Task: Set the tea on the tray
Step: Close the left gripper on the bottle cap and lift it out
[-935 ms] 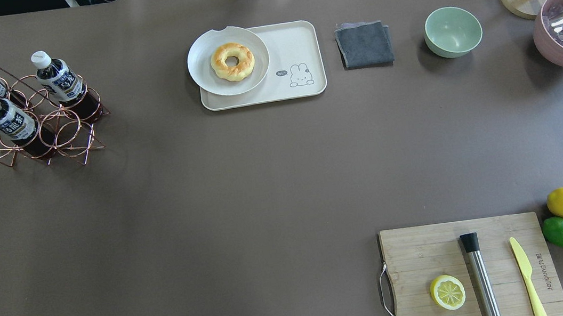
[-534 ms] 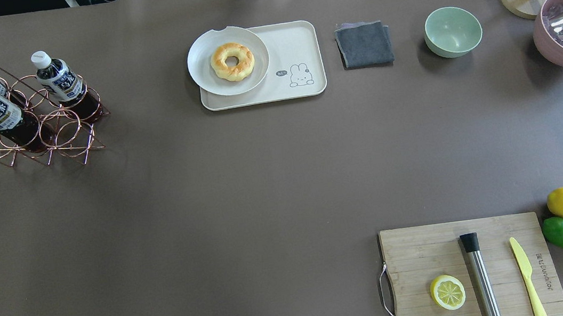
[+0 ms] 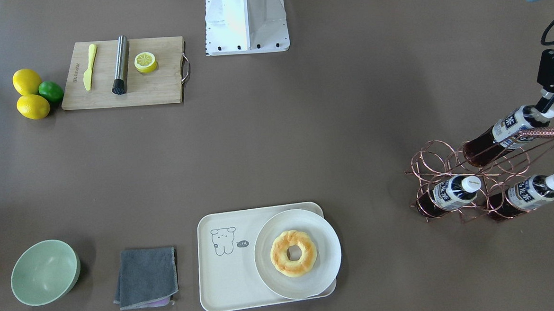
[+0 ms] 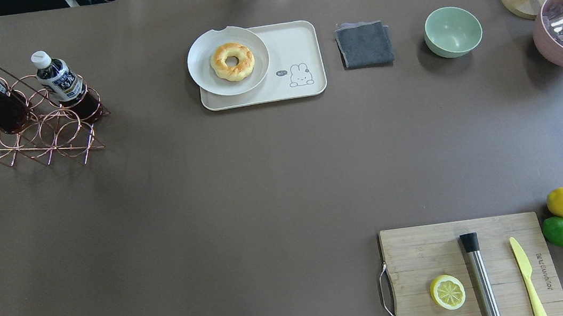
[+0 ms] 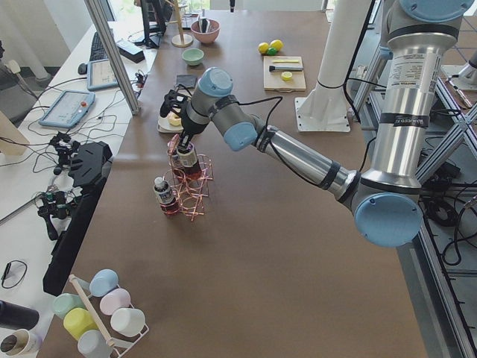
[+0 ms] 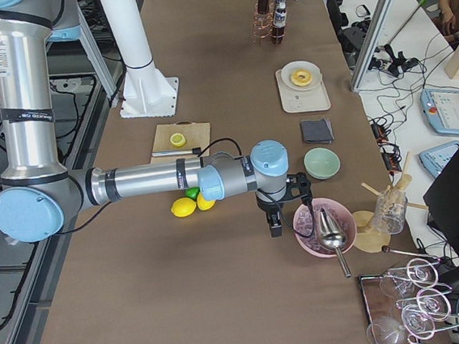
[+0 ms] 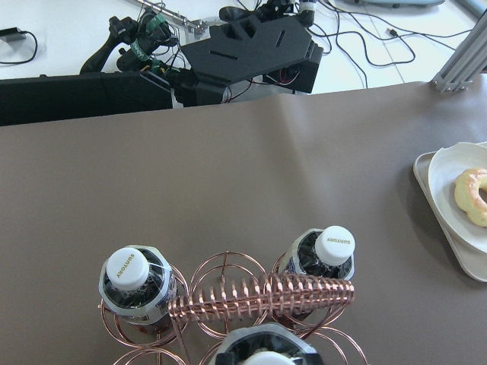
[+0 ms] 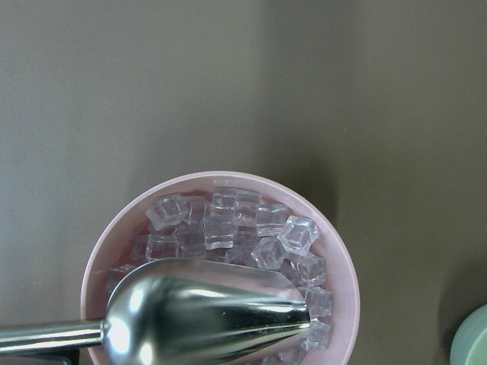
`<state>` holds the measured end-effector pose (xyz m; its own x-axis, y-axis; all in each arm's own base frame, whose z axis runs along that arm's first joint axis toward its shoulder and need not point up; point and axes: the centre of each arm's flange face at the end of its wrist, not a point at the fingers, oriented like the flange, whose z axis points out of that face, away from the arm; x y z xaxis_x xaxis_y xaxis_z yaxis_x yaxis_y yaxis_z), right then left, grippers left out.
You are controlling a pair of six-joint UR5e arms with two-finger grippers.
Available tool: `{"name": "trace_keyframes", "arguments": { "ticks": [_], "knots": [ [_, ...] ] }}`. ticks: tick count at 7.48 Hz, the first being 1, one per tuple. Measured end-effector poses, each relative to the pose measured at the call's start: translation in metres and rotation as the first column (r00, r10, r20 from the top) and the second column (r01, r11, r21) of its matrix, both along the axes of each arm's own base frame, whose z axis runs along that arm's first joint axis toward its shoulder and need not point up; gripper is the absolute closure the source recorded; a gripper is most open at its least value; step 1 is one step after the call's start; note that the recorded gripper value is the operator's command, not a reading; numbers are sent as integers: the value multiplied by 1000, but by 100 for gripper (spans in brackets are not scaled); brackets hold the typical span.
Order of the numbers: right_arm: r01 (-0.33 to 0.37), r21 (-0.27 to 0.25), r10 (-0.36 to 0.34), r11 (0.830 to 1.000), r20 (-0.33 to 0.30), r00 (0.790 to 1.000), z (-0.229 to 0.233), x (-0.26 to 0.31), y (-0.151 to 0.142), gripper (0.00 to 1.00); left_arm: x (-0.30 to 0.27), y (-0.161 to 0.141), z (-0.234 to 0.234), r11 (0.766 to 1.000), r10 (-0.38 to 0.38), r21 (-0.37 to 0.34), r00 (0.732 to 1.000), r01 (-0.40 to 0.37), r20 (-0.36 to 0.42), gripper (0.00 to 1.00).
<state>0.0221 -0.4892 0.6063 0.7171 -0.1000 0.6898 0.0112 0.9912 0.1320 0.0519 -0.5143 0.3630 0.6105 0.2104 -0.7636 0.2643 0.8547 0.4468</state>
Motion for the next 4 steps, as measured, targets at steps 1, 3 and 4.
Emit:
{"name": "trace_keyframes", "arguments": {
  "ticks": [1,3,4],
  "knots": [
    [0,-1,0,1000,-1,1000,1,0,1,0,-14,10,-15,1000,-20,22,1000,21,-6,100],
    [-1,-3,1,1000,-2,1000,2,1,3,0,-32,48,-32,999,-41,33,999,41,-10,100],
    [-1,-5,1,1000,-2,1000,3,1,5,0,-35,71,-35,999,-41,30,999,42,-14,100]
  ]
}}
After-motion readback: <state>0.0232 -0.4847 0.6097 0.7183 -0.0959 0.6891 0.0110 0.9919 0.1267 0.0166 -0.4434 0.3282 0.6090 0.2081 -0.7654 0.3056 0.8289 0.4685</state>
